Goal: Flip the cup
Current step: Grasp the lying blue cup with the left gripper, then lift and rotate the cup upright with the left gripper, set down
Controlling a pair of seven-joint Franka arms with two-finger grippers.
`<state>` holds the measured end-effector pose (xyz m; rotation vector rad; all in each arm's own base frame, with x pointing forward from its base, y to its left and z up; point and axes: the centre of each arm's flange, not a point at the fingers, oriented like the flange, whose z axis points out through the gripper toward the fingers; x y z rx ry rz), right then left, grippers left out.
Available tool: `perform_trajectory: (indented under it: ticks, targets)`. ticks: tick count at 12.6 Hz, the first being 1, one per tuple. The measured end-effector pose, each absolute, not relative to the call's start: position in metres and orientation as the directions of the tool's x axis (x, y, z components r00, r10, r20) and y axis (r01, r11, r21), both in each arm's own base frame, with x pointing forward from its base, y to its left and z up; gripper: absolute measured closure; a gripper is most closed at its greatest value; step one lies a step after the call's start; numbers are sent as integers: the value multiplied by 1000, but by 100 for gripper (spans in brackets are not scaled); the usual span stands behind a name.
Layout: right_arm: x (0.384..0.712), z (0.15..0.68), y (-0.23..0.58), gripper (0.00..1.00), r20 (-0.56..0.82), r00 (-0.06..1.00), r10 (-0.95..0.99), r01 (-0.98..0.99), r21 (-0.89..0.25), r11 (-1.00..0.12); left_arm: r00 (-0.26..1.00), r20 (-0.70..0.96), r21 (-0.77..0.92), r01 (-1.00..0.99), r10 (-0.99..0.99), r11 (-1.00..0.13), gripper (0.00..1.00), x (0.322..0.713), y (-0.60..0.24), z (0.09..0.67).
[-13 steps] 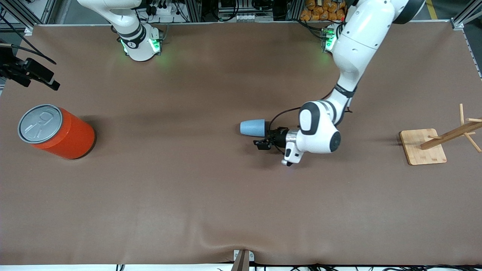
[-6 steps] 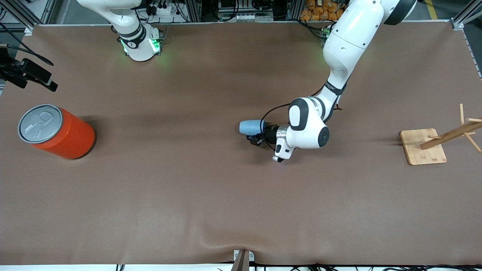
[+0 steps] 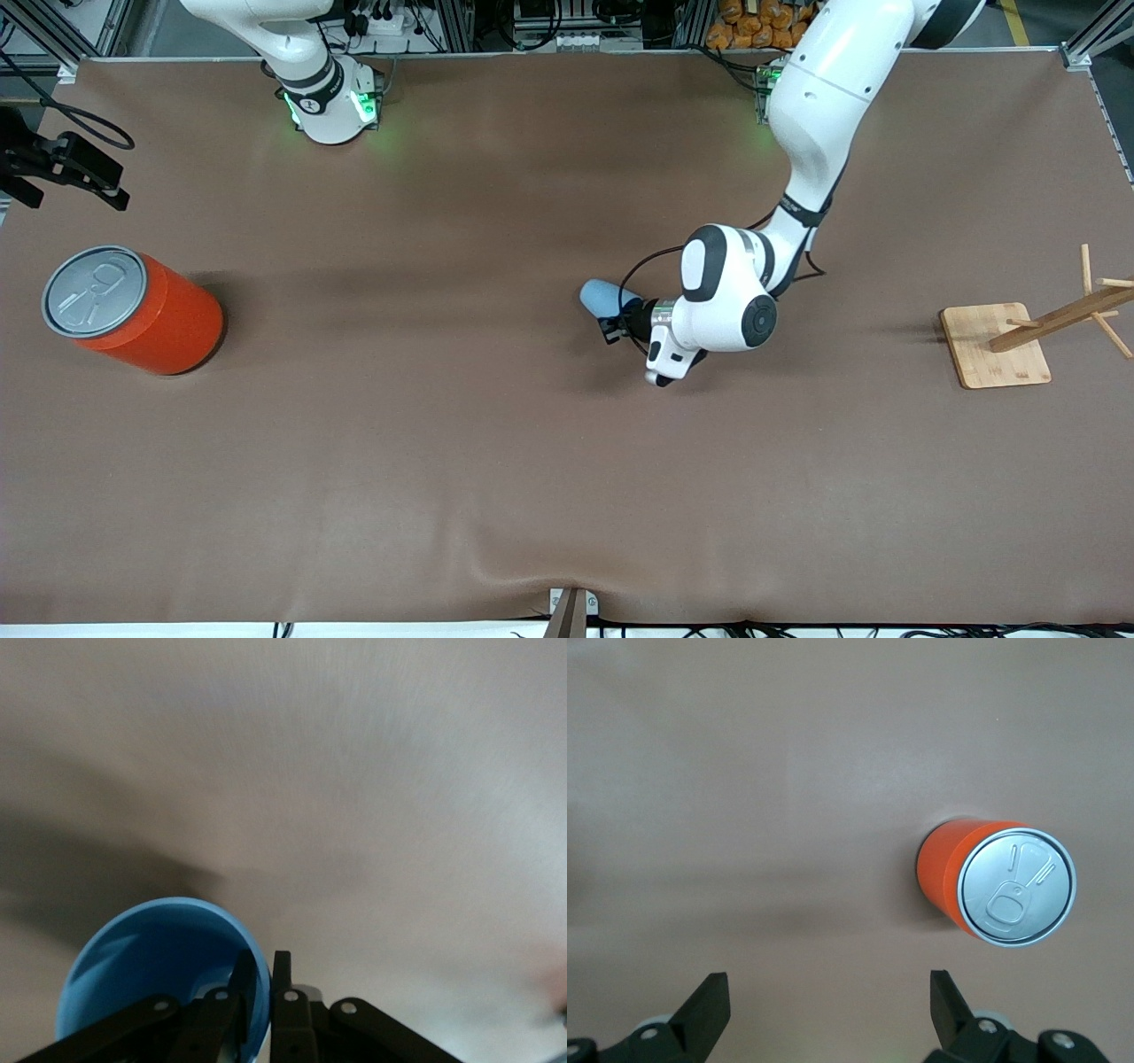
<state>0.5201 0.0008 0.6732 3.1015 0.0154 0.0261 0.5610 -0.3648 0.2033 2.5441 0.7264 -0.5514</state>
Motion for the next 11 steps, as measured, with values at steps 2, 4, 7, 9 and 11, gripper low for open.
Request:
perform_trajectory:
  ticks: [2,4,7,9,11]
  targets:
    - [520,673,0,0,13,1000,28,27,42,-999,787,-440,281,579,434,-766,92,581,-336,227]
    - [520,676,-5,0,19,1000,19,19,43,-999,784,-394,254,594,479,-763,93,599,-305,247]
    - [520,685,-8,0,38,999,15,13,44,-999,773,-317,223,624,550,-749,93,618,-268,284]
    - [518,687,-8,0,35,999,16,14,44,-999,766,-282,192,635,578,-748,93,623,-248,305]
    - [517,687,-8,0,22,1000,19,18,44,-999,757,-235,160,649,610,-744,93,628,-231,318]
